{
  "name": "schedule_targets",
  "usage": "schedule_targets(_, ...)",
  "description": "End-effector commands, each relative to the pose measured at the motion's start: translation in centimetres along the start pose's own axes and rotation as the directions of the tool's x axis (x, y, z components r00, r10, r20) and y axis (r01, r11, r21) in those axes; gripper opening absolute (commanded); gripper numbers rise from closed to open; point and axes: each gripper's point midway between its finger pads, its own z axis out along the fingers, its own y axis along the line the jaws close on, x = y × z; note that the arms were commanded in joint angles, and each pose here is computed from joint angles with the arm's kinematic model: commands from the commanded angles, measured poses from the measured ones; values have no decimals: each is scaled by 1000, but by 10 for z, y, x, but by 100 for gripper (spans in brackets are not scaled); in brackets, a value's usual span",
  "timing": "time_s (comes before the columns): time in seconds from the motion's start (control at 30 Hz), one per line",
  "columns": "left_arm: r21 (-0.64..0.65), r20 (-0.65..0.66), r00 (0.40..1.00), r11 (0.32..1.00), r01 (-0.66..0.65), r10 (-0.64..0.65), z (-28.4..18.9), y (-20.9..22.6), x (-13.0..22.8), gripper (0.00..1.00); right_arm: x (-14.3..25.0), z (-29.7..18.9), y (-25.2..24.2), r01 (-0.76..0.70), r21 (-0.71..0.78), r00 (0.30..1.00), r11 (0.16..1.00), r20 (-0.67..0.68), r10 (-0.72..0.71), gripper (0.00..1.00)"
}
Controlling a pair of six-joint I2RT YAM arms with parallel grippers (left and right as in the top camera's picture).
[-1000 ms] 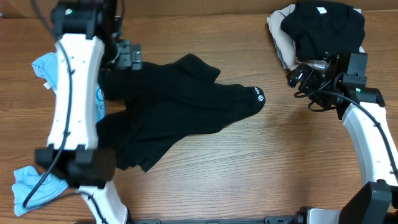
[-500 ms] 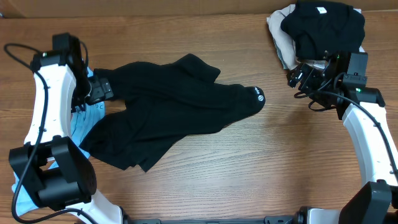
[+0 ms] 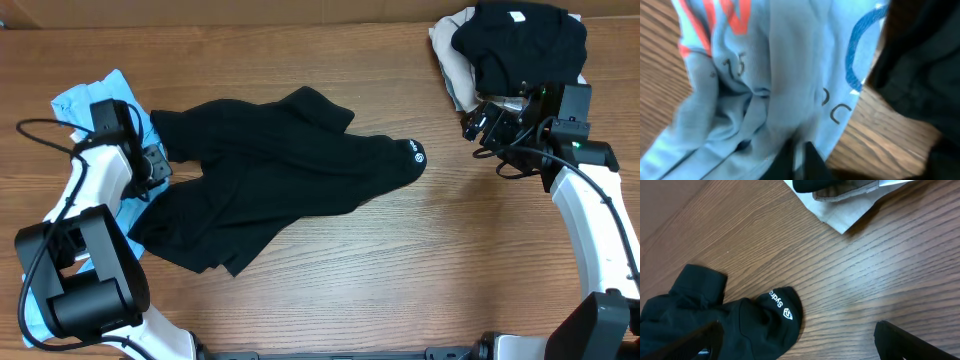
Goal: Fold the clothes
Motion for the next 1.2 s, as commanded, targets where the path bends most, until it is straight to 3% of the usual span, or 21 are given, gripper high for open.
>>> schedule_targets(0.0, 1, 4, 998, 998, 58, -58, 5, 4, 9, 4, -7, -3, 2, 11, -3, 1000, 1000, 20, -11, 100)
schedule_targets(0.1, -16, 13, 998, 998, 59, -59, 14, 8, 12, 4, -7, -3, 2, 11, -3, 1000, 1000, 20, -11, 100)
schedule_targets(0.33, -192, 74, 994, 977, 97, -84, 25, 49, 3, 4, -7, -3, 2, 10, -2, 1000, 1000, 17, -10, 100)
schedule_targets(0.5, -242, 199, 968, 950, 196, -150, 24, 82, -26, 4, -7, -3, 2, 10, -2, 1000, 1000, 18, -10, 100)
schedule_targets(0.77, -215, 378, 914, 946, 241, -146, 14, 100, -73, 4, -5, -3, 1, 9, 0, 1000, 1000, 13, -9, 100)
schedule_targets(1.0, -212, 401, 905, 947, 241, -140, 12, 108, -80, 4, -3, -3, -3, 4, 23, 1000, 1000, 5, -4, 100)
schedule_targets(1.17, -43, 364, 920, 984, 173, -146, 17, 74, -82, 4, -3, -3, -3, 4, 22, 1000, 1000, 6, -4, 100)
